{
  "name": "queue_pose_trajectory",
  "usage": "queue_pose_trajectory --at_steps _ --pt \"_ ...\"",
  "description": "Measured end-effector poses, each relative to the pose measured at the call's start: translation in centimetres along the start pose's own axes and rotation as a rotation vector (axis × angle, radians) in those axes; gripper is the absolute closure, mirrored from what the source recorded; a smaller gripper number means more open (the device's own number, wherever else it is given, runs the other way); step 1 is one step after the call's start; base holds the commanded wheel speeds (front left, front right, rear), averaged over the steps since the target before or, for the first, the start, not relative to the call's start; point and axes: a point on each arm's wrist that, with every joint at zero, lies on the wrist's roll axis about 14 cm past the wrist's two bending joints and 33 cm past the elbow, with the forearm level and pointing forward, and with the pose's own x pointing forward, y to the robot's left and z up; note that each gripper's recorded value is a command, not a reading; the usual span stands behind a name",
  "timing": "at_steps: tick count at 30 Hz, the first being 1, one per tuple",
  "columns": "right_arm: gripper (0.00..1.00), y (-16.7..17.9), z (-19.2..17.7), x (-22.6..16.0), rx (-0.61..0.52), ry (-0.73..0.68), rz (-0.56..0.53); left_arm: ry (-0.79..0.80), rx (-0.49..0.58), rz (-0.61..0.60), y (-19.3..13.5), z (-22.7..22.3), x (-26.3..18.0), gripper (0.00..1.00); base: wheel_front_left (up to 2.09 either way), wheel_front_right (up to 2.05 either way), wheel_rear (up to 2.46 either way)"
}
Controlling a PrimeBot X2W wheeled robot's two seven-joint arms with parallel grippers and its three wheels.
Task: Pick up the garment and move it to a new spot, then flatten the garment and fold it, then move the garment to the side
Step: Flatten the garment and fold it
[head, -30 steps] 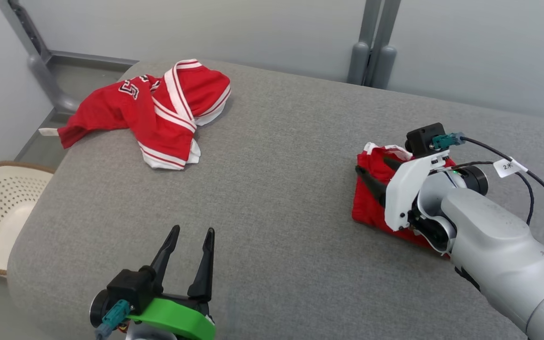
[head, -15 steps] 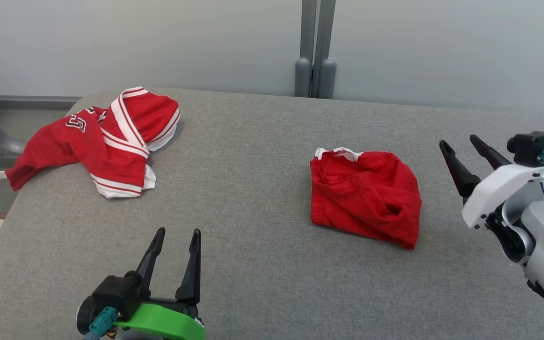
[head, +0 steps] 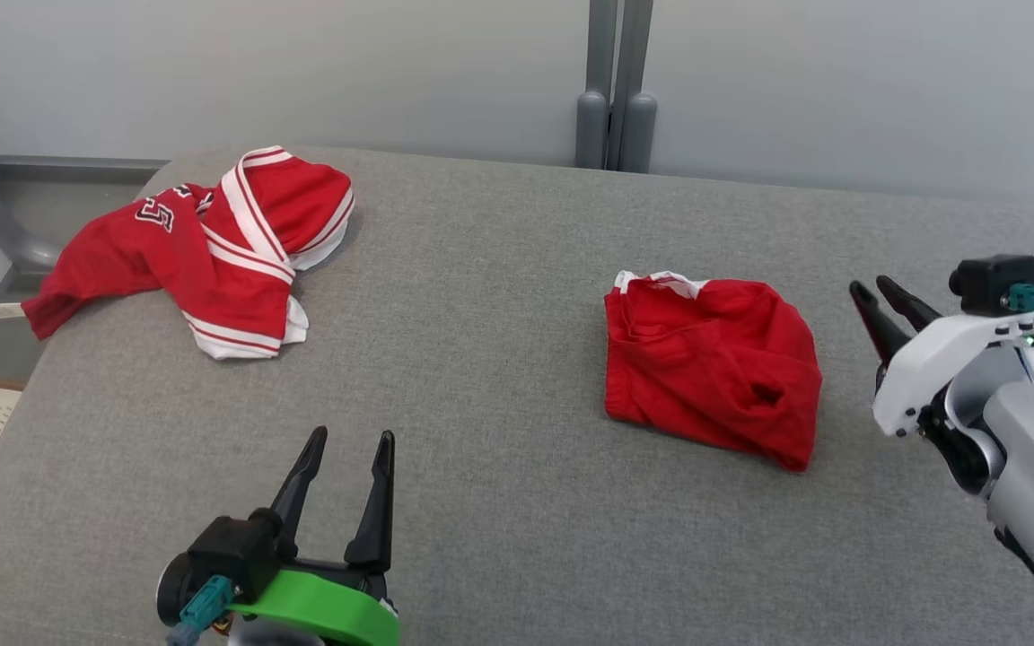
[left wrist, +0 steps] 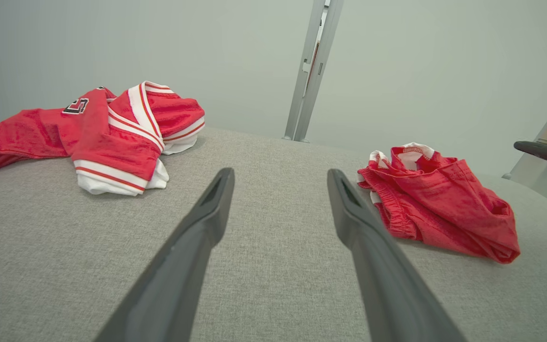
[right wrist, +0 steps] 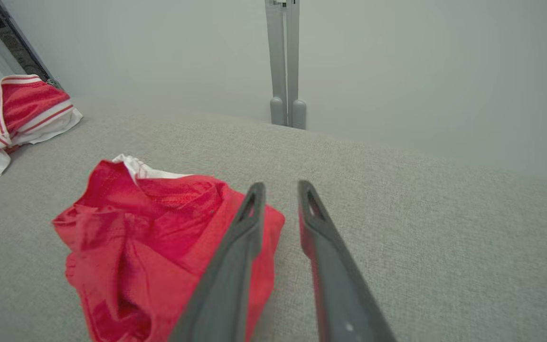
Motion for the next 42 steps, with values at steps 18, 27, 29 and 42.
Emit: queue_pose_trajectory --at_steps 18,27,29,42 --pt "1.00 12.1 -8.5 4.1 -0.008 0.320 0.288 0.017 -0.001 0.153 4.3 -0.3 -1.5 0.00 0.00 0.00 0.00" --pt "1.00 21.3 -9.8 1.8 0.020 0.305 0.521 0.017 -0.001 0.171 4.8 -0.2 -1.7 0.00 0.00 0.00 0.00" --pt "1.00 21.9 -9.4 1.4 0.024 0.280 0.544 0.015 -0.002 0.167 4.8 -0.2 -1.6 0.00 0.00 0.00 0.00" --pt "1.00 11.9 -1.2 2.4 0.021 -0.027 0.323 0.005 -0.007 0.094 2.8 -0.1 -0.5 0.00 0.00 0.00 0.00"
